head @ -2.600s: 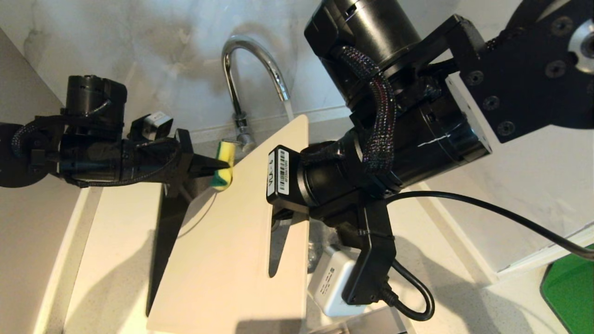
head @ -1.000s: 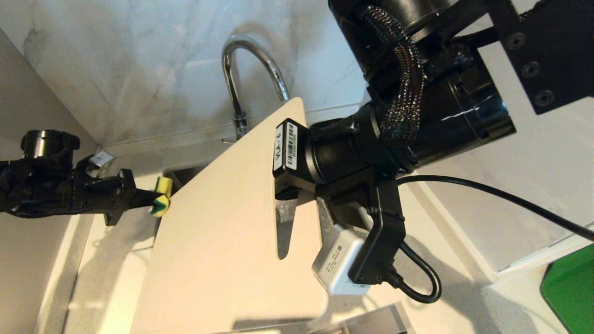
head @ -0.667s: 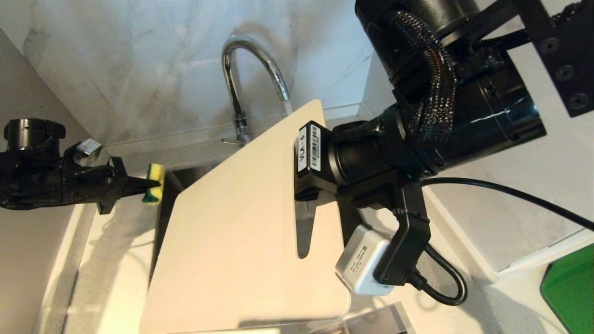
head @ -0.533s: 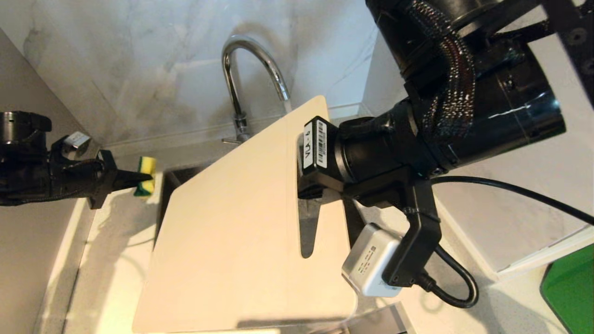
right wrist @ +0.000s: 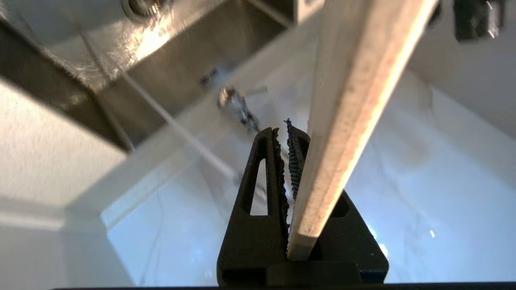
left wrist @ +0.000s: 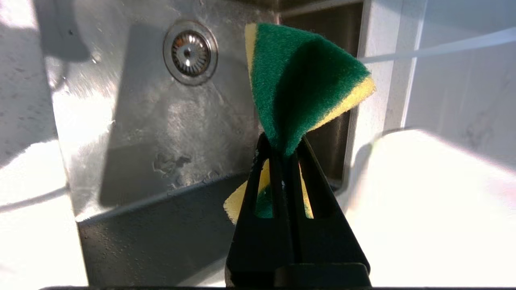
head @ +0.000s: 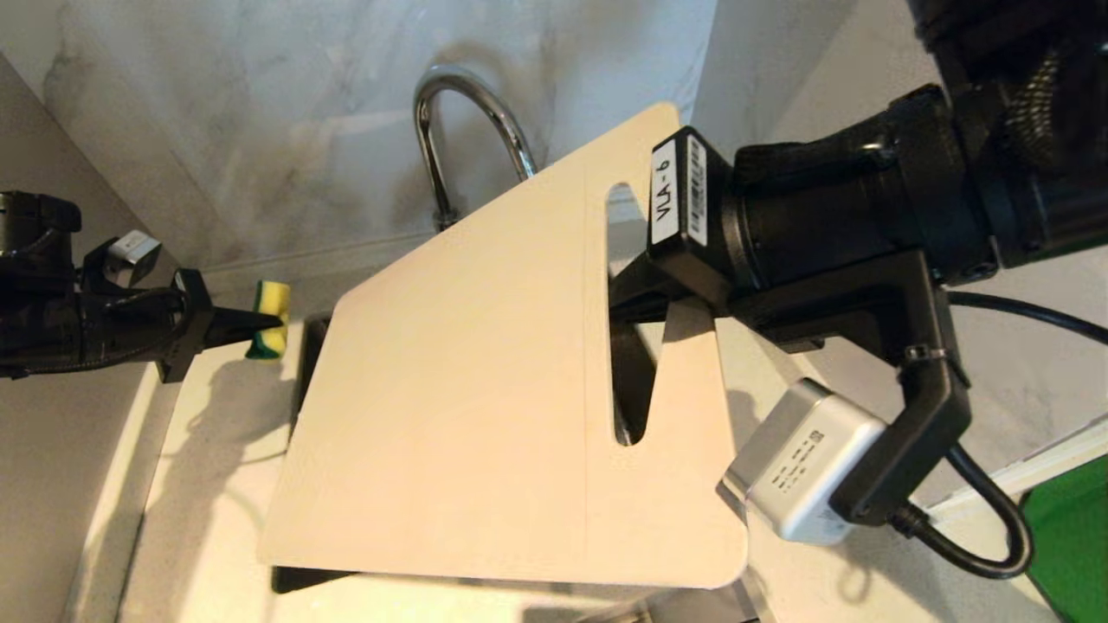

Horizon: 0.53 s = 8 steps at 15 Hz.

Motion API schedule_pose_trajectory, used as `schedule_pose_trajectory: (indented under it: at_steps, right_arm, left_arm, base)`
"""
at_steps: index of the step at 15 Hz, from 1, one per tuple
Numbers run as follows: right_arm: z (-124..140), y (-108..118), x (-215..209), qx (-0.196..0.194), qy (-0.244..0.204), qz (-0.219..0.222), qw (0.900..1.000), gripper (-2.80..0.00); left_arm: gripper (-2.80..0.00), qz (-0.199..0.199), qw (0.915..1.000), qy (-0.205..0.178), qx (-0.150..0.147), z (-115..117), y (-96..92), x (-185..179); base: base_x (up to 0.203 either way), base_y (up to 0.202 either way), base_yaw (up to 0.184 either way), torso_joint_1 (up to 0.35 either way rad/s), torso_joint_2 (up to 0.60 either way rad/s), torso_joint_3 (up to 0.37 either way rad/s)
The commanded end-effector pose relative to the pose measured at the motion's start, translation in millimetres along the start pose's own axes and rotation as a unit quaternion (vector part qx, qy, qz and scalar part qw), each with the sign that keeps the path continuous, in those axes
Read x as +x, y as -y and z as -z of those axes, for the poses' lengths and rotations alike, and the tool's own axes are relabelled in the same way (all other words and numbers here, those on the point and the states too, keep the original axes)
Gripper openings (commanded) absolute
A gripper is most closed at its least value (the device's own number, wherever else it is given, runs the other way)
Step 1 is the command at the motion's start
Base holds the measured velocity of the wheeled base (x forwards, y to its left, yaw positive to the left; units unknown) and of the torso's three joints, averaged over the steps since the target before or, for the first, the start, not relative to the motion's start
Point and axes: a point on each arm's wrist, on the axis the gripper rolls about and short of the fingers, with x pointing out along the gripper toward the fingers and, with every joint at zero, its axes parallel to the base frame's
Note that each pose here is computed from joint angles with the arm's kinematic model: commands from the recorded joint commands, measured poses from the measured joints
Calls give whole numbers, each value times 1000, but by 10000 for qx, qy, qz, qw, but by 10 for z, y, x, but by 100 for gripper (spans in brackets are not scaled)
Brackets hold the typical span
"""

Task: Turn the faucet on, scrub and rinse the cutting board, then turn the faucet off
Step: Put down the cutting board

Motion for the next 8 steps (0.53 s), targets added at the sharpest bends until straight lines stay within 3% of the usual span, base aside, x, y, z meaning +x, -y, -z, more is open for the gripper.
schedule_pose_trajectory:
  at_steps: [1, 5, 8]
  right_arm:
    - [-9, 20, -254, -83, -282, 90, 9995, -280]
    - [-36, 18, -558, 111, -727, 85, 9973, -280]
    - [-44, 9, -649, 240, -960, -15, 9951, -280]
  left_arm:
    - [-280, 3, 9999, -105, -48, 33, 9, 12]
    - [-280, -40, 9997, -230, -60, 76, 16, 31]
    - [-280, -169, 9990, -369, 186, 110, -20, 43]
  base:
    - [0, 0, 0, 0, 0, 0]
    - [0, 0, 0, 0, 0, 0]
    - [0, 0, 0, 0, 0, 0]
